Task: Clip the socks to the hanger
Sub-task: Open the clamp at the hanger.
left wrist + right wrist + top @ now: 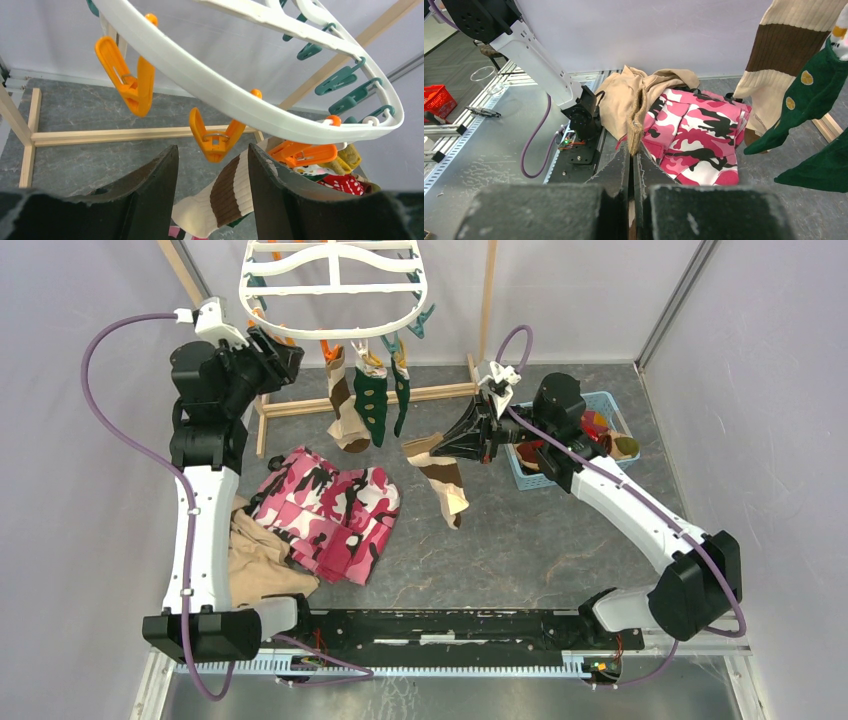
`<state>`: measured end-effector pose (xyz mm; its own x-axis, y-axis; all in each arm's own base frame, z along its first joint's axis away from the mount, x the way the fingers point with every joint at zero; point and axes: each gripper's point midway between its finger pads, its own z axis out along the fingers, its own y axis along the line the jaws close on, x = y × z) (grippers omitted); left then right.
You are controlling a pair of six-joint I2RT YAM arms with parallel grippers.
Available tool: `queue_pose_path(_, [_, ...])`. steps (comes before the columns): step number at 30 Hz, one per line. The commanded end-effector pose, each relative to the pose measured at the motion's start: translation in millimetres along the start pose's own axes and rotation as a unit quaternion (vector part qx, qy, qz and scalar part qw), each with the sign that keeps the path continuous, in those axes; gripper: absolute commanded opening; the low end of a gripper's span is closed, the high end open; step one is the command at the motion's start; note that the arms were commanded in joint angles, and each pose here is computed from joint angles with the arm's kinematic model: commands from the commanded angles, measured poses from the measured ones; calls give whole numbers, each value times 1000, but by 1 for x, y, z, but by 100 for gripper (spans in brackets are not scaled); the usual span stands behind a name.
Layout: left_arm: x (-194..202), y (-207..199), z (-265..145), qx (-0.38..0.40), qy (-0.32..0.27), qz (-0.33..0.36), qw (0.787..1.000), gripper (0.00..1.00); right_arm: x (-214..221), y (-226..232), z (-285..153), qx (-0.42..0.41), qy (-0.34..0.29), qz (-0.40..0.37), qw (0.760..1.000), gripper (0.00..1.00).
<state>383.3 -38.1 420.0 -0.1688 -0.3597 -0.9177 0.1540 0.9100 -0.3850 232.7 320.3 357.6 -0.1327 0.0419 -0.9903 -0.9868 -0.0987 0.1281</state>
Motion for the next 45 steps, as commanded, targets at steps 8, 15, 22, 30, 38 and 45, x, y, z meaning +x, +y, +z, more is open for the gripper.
queue_pose_path(8, [-31,-7,9,29,-76,45,996,57,-23,4,3,-9,-16,-35,999,0])
queue_pose_path(15, [-31,-3,13,24,-84,46,995,55,-23,4,3,-10,-15,-35,999,0])
queue_pose_path(22, [-34,-1,16,20,-93,48,994,55,-23,4,2,-10,-15,-37,999,0])
queue_pose_path(30, [-33,1,15,19,-105,61,992,55,-24,5,2,-10,-15,-38,999,0])
queue_pose_path(38, [-36,1,11,19,-121,81,989,54,-23,4,3,-10,-14,-36,999,0])
queue_pose_path(45, [-39,-2,9,25,-126,89,988,56,-23,4,2,-8,-13,-36,999,0])
